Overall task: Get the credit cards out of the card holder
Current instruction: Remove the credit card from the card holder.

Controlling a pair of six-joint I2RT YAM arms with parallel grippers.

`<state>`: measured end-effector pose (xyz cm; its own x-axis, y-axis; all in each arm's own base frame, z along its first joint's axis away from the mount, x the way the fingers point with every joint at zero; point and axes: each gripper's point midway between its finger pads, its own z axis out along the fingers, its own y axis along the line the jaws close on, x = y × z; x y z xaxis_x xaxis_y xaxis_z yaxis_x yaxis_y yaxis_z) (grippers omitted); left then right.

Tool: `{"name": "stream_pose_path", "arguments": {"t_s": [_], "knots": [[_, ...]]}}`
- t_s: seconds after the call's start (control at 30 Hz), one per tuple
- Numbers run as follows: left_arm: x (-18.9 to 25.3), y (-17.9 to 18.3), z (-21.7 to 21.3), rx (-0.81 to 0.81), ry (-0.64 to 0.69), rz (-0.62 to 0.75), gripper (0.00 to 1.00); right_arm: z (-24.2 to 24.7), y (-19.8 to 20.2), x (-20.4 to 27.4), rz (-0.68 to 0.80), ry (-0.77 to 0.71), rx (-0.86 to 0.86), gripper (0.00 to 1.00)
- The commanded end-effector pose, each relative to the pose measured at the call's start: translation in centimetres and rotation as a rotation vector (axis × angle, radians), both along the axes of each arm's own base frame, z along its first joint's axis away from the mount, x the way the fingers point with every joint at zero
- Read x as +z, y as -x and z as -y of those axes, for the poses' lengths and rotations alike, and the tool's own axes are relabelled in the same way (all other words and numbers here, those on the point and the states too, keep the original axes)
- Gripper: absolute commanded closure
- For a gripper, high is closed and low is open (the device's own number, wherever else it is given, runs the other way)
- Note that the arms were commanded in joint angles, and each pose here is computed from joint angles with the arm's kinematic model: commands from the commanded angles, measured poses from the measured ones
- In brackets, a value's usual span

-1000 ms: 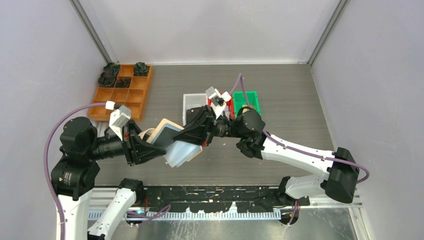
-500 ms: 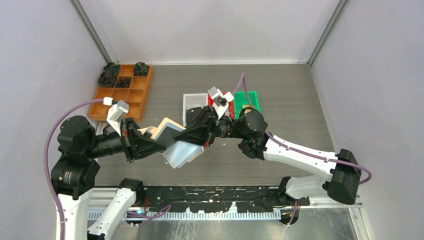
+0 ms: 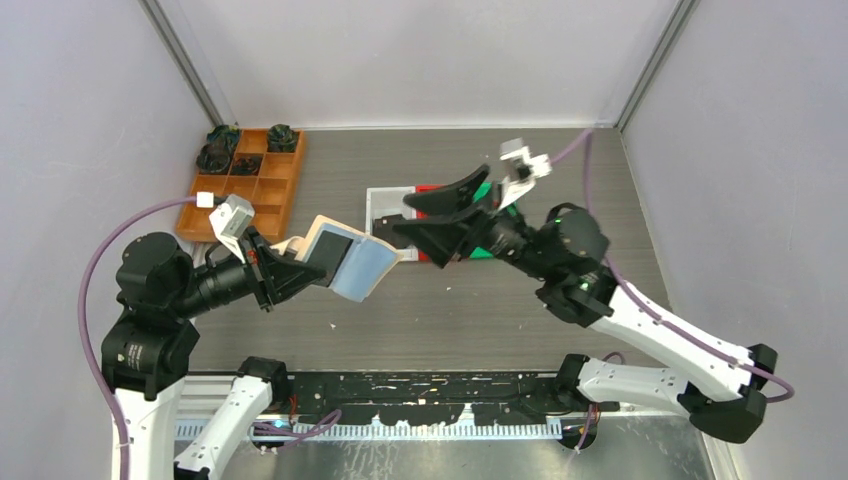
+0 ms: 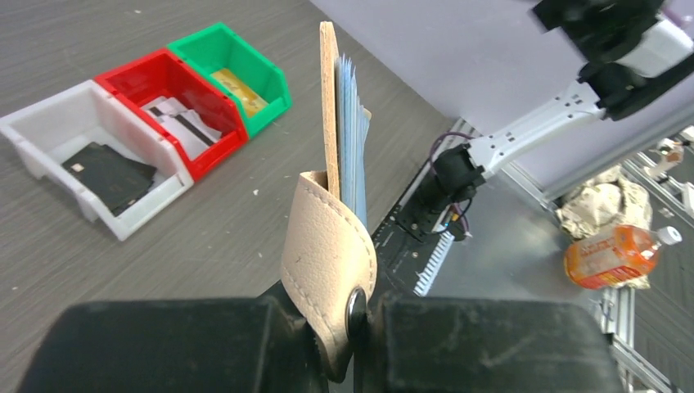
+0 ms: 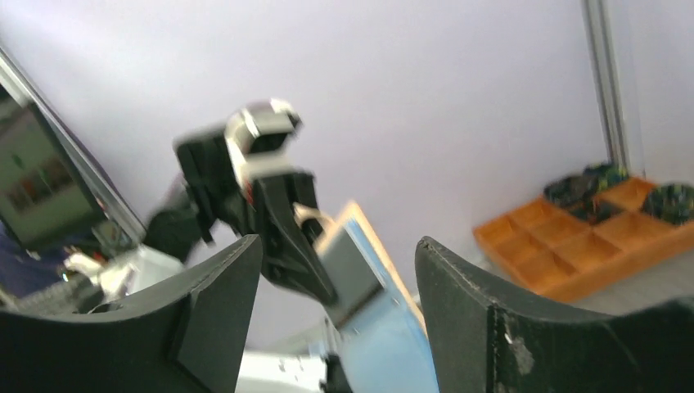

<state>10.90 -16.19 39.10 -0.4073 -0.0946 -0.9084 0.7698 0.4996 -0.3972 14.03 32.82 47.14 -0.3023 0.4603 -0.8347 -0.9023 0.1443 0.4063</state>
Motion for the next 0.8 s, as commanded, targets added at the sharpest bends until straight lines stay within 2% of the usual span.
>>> {"name": "stream_pose_path", "arguments": {"t_s": [0.0, 0.17, 0.37, 0.5, 0.77], "knots": [[0.2, -1.2, -0.9, 0.082, -0.026, 0.072, 1.0, 1.4, -0.9, 4.1, -0.103, -0.104, -0.066, 0.27], [0.5, -1.2, -0.7, 0.077, -0.004, 0.061, 1.0, -3.8, 1.3, 2.3, -0.245, -0.134, 0.165, 0.27], [1.3, -0.8, -0.1, 0.053, 0.057, 0.026, 1.0, -6.1, 2.6, -0.8, -0.343, -0.141, 0.286, 0.32], [2.2, -0.6, 0.7, 0.019, 0.14, -0.031, 1.0, -6.4, 2.8, -3.0, -0.387, -0.115, 0.297, 0.36], [3.3, -0.9, 1.2, 0.005, 0.216, -0.09, 1.0, -6.0, 2.5, -5.1, -0.422, -0.12, 0.274, 0.4]]}}
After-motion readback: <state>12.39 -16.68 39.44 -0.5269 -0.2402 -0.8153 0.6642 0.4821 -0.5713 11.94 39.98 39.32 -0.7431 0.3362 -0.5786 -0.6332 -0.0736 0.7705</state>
